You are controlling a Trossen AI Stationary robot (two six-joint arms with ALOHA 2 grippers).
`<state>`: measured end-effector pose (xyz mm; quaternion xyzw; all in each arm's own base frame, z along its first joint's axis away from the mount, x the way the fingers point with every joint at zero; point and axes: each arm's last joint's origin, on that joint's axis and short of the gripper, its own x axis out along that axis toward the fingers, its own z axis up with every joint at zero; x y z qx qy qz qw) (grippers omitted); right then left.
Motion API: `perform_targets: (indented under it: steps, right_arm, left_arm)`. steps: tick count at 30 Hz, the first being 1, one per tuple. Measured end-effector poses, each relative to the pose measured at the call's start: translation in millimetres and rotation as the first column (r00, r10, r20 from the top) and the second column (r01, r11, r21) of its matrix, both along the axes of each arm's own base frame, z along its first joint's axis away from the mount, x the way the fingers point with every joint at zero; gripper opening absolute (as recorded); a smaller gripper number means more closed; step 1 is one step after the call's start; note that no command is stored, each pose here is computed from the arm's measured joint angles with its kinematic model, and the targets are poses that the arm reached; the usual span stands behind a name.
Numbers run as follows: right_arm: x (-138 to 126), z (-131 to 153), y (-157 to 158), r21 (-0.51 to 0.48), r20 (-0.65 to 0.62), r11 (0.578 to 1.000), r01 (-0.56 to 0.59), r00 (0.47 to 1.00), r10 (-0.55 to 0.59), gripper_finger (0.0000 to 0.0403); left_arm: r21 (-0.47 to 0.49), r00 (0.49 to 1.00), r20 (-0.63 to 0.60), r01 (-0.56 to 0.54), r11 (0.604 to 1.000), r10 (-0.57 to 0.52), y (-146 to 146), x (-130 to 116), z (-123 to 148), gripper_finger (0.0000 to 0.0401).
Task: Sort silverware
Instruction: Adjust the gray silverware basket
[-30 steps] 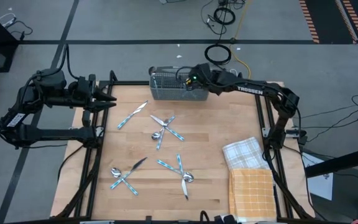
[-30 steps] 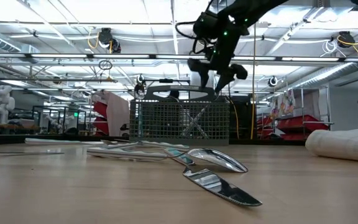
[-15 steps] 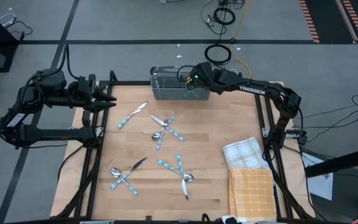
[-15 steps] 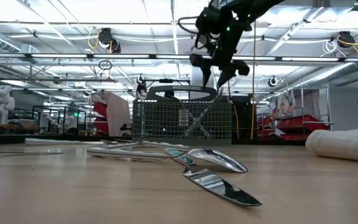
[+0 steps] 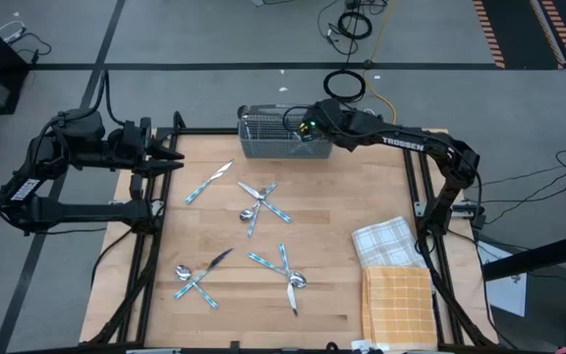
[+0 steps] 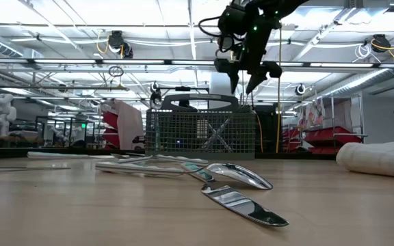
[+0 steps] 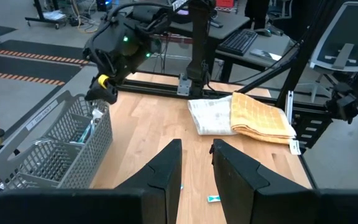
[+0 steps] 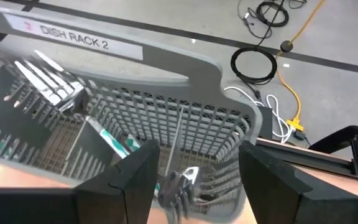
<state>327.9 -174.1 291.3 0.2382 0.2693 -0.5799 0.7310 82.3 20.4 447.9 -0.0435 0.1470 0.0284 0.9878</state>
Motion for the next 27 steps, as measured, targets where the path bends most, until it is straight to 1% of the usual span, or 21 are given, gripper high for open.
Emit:
perform_targets:
  steps: [4, 7, 9, 11, 13, 15, 19, 23, 27]
  right_arm:
    - [-14, 23, 12, -0.019, 0.028, 1.000, 0.001, 1.000, -0.001, 0.0208]
    - [-27, 39, 27, -0.046, 0.044, 0.998, 0.036, 0.998, -0.034, 0.0208]
    - [-30, 44, 37, -0.066, 0.046, 0.996, 0.055, 0.998, -0.053, 0.0208]
    - [-30, 43, 45, -0.068, 0.035, 0.996, 0.064, 0.997, -0.062, 0.0208]
    - [-26, 35, 53, -0.063, 0.034, 0.996, 0.065, 0.997, -0.063, 0.0208]
    - [-18, 22, 59, -0.055, 0.062, 0.996, 0.067, 0.996, -0.064, 0.0208]
    - [-5, -8, 66, -0.061, 0.154, 0.996, 0.071, 0.986, -0.061, 0.0208]
    - [-3, -36, 65, -0.060, 0.278, 0.993, 0.103, 0.957, -0.083, 0.0208]
    - [-5, -52, 65, -0.047, 0.332, 0.989, 0.142, 0.936, -0.119, 0.0208]
  left_arm:
    - [0.000, 1.000, 0.000, 0.000, 1.000, 0.000, 0, 0, 0, 0.0095]
    - [0.000, 1.000, 0.000, 0.000, 1.000, 0.000, 0, 0, 0, 0.0095]
    - [0.000, 1.000, 0.000, 0.000, 1.000, 0.000, 0, 0, 0, 0.0095]
    - [0.000, 1.000, 0.000, 0.000, 1.000, 0.000, 0, 0, 0, 0.0095]
    - [0.000, 1.000, 0.000, 0.000, 1.000, 0.000, 0, 0, 0, 0.0095]
    - [0.000, 1.000, 0.000, 0.000, 1.000, 0.000, 0, 0, 0, 0.0095]
    - [0.000, 1.000, 0.000, 0.000, 1.000, 0.000, 0, 0, 0, 0.0095]
    - [-0.001, 1.000, 0.000, 0.000, 1.000, 0.000, 0, 0, 0, 0.0095]
    - [-0.001, 1.000, 0.000, 0.000, 1.000, 0.000, 0, 0, 0, 0.0095]
